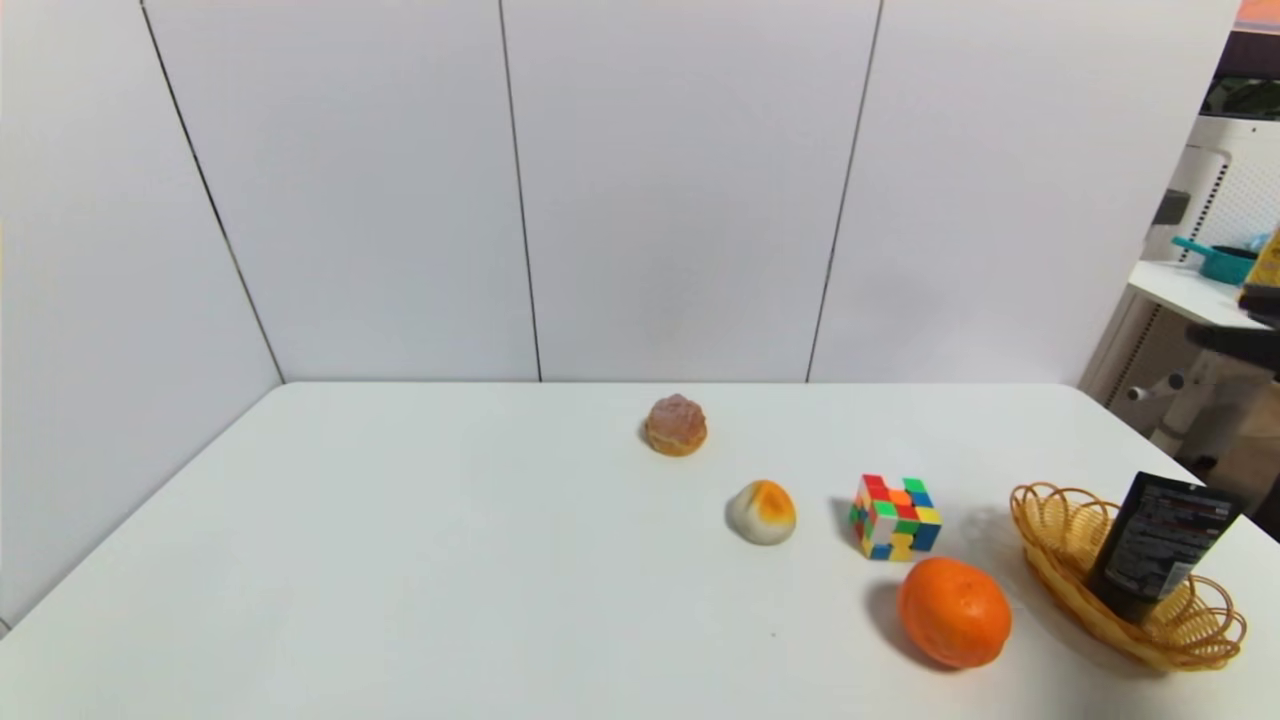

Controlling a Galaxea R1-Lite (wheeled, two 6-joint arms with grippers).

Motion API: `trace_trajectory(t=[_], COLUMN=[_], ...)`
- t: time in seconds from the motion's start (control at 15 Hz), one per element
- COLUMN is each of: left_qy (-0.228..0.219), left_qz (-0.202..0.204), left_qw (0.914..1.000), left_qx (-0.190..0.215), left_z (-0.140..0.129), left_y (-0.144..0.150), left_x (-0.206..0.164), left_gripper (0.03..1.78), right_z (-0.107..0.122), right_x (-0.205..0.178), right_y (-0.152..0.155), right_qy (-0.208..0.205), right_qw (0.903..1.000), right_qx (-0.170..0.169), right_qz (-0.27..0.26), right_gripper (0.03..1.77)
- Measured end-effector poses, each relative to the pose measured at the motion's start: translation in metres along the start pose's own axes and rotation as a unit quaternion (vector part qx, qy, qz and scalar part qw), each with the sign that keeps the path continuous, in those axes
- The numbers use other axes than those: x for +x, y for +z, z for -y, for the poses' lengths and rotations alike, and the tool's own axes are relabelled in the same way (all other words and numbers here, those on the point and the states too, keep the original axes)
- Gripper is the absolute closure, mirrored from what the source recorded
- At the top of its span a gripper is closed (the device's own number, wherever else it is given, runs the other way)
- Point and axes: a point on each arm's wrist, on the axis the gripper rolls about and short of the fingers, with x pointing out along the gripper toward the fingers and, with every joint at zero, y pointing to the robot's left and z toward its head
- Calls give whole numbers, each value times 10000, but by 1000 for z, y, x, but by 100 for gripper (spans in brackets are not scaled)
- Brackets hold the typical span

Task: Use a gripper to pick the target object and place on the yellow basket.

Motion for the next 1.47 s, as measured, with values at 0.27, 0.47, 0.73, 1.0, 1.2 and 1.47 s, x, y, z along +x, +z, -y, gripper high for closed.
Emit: trace_trajectory(t=[0.27,0.47,0.73,1.0,1.2,1.47], left_qy=[2,0,0,2,2,0], left_qz=[0,0,0,2,0,0], left_qw=[10000,10000,10000,10000,10000,10000], left_qx=[2,0,0,2,0,2], left_z=[0,0,0,0,0,0], left_y=[0,0,0,0,0,0], left_x=[0,0,0,0,0,0], left_gripper=[12,12,12,12,12,12], right_z=[-52,-81,-101,-121,-135,-147], right_x=[-20,-36,-60,-80,-92,-104], right_y=[48,34,-35,-116,-170,-207], right_qy=[-62,-970,-2309,-2702,-2564,-2088], right_qw=[9975,9940,9706,9600,9662,9767], right_qx=[310,393,366,327,218,354], right_qz=[629,307,-571,-664,-152,338], right_gripper=[22,18,14,12,11,11])
